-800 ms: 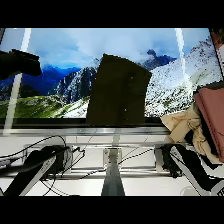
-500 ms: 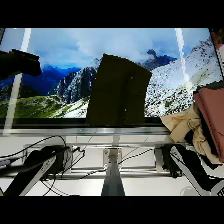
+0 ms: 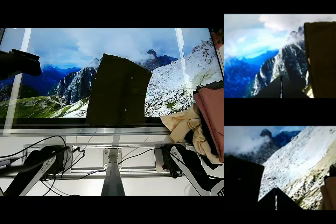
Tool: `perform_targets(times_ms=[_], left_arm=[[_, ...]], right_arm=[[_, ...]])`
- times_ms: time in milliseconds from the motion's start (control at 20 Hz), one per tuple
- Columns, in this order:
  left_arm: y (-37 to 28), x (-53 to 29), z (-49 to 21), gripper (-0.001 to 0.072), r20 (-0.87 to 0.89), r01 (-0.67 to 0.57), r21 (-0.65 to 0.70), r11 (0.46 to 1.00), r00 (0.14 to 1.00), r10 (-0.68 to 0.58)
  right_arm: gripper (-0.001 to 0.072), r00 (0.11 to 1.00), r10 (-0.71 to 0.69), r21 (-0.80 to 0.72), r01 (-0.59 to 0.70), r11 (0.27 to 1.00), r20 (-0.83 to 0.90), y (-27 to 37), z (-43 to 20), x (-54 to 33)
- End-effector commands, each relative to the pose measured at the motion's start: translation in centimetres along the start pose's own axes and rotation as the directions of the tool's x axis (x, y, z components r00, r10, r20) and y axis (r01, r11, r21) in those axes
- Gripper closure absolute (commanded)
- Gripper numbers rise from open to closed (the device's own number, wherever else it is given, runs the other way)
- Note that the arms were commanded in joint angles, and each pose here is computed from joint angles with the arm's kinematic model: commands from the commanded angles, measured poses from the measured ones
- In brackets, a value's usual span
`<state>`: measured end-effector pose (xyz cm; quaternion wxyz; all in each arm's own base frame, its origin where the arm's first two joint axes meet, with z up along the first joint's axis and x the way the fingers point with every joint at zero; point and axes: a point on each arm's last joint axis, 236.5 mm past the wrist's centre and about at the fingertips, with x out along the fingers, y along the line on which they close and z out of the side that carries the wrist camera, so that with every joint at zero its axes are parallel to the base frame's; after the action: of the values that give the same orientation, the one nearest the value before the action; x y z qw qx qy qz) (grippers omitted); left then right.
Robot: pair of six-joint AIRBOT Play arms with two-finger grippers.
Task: Fold the clothes and pants, and hang the long-sleeved shirts on hangers.
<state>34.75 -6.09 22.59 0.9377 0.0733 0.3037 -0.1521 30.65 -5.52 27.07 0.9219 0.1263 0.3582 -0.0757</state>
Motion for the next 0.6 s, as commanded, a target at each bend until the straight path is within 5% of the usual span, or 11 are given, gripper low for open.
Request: perform_targets(times_ms=[0, 250, 400, 550], left_arm=[[-1.0, -0.1, 0.4, 0.0689, 0.017, 0.044, -0.037, 0.998, 0.999, -0.043], [-2.1, -0.2, 1.2, 0.0689, 0.052, 0.094, -0.067, 0.993, 0.994, -0.091], [-1.9, -0.1, 1.1, 0.0689, 0.047, 0.083, -0.061, 0.995, 0.996, -0.081], [0.9, 0.4, -0.4, 0.0689, -0.02, -0.03, -0.05, 0.998, 0.999, 0.029]], right_arm=[[0.0663, 0.989, -0.141, -0.044, 0.143, 0.989, 0.045, -3.5, 1.2, 0.2], [0.0663, 0.938, -0.169, -0.107, 0.143, 0.984, -0.302, -5.7, -8.8, 7.2], [0.0663, 0.792, 0.065, -0.011, -0.089, 0.996, -0.607, -2.0, -21.1, 11.1], [0.061, 0.608, 0.387, 0.2, -0.353, 0.914, -0.693, 4.2, -30.0, 11.9]])
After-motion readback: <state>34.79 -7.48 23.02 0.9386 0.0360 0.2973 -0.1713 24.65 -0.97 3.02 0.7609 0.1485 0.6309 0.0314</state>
